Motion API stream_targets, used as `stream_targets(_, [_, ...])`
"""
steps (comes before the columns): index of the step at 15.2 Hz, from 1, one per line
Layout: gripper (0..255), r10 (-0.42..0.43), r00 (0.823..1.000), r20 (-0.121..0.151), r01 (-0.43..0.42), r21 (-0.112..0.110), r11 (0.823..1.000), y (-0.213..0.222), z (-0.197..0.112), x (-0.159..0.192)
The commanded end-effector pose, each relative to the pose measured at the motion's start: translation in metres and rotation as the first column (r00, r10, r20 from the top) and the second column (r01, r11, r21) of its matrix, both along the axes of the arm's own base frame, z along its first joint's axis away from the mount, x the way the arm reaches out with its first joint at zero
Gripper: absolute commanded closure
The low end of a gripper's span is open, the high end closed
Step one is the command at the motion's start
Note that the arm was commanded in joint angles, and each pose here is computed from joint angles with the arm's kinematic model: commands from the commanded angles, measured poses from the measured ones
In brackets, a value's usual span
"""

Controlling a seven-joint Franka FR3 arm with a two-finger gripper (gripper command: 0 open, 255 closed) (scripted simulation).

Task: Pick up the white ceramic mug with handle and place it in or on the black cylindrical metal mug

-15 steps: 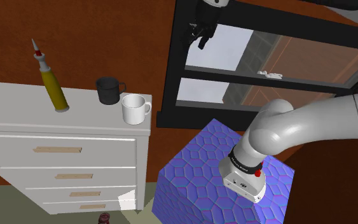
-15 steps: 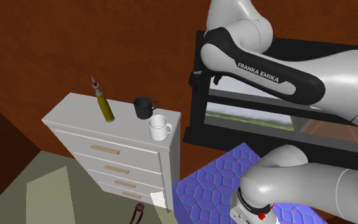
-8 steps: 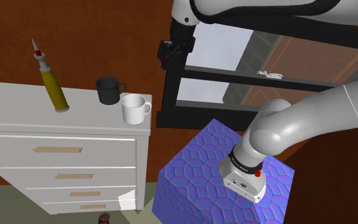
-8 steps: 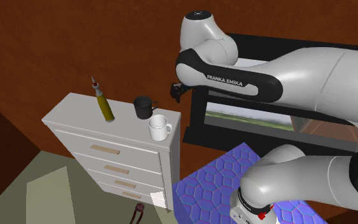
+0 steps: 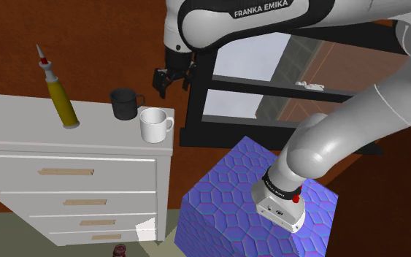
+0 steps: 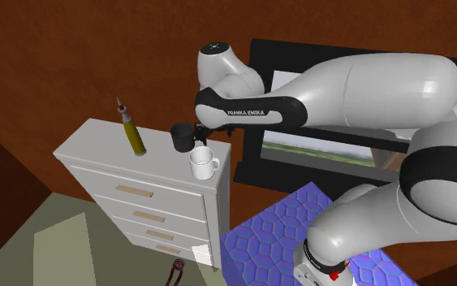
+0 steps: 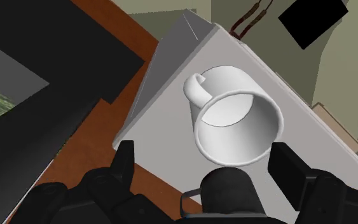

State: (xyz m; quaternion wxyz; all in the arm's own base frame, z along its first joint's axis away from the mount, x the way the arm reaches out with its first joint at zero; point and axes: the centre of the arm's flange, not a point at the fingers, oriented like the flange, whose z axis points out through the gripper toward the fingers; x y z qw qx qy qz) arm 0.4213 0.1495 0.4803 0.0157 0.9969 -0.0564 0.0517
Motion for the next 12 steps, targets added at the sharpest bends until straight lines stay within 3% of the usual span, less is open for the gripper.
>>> stream_targets(1, [0,-0.006,1.0,-0.013,0.006,0.005,1.0,0.018,-0.02,0.014])
stream_targets(10, [0,-0.029,0.997,-0.068,0.031,0.022,0.999,0.09,-0.097,0.066])
stream_targets(12, [0,-0.029,0.997,-0.068,0.031,0.022,0.999,0.09,-0.108,0.066])
